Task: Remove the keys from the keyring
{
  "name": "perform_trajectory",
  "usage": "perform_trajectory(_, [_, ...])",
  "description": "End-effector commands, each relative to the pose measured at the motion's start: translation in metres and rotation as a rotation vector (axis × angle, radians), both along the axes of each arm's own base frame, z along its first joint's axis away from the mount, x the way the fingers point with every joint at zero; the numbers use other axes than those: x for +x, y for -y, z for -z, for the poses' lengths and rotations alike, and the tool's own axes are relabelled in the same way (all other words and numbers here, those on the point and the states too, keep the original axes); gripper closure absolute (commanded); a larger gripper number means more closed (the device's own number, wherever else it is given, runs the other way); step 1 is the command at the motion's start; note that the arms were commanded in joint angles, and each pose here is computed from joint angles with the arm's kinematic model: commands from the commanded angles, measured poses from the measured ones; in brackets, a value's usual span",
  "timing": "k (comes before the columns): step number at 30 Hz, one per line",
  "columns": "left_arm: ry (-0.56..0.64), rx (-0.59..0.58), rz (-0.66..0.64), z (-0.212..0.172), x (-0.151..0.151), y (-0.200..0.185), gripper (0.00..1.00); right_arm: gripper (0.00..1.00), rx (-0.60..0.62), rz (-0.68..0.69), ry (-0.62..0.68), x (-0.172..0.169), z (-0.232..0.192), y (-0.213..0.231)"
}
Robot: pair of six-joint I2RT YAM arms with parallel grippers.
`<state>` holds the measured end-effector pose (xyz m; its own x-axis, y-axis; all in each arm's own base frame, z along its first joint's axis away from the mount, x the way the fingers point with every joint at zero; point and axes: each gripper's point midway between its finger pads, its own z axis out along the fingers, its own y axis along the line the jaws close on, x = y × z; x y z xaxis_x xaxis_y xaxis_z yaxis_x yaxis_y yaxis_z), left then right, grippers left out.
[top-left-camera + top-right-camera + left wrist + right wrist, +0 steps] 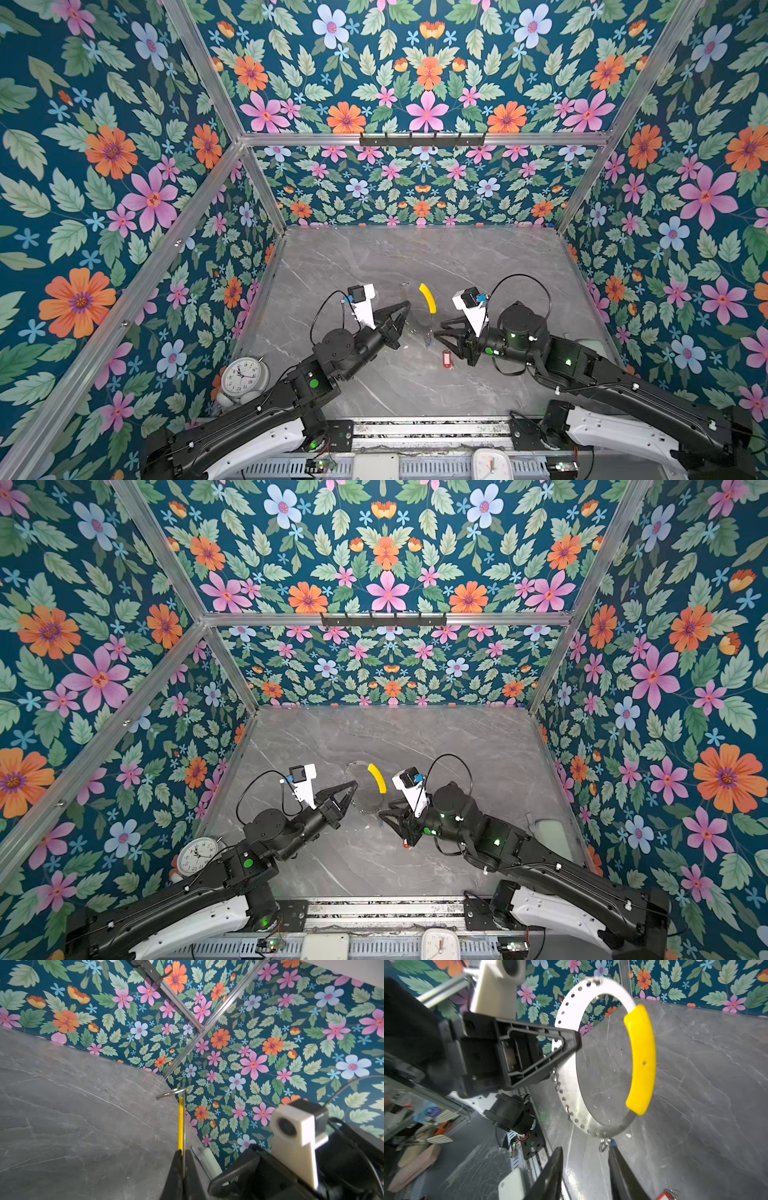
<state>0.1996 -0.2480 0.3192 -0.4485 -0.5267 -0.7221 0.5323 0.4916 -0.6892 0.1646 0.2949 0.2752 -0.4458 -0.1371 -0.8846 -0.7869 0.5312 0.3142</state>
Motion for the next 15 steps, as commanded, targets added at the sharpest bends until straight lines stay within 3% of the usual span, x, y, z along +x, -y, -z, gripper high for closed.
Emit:
perform_trajectory(1, [-0.034, -0.027, -0.071, -0.004, 0.010, -0.007, 1.00, 0.63, -0.083, 0.086, 0.090, 0.012, 0.009, 0.003])
perform_trajectory(15, [-0.037, -0.065, -0.041, -0.010, 0.005, -0.007, 1.00, 0.68, -0.108, 0.079, 0.123, 0.016, 0.017, -0.010])
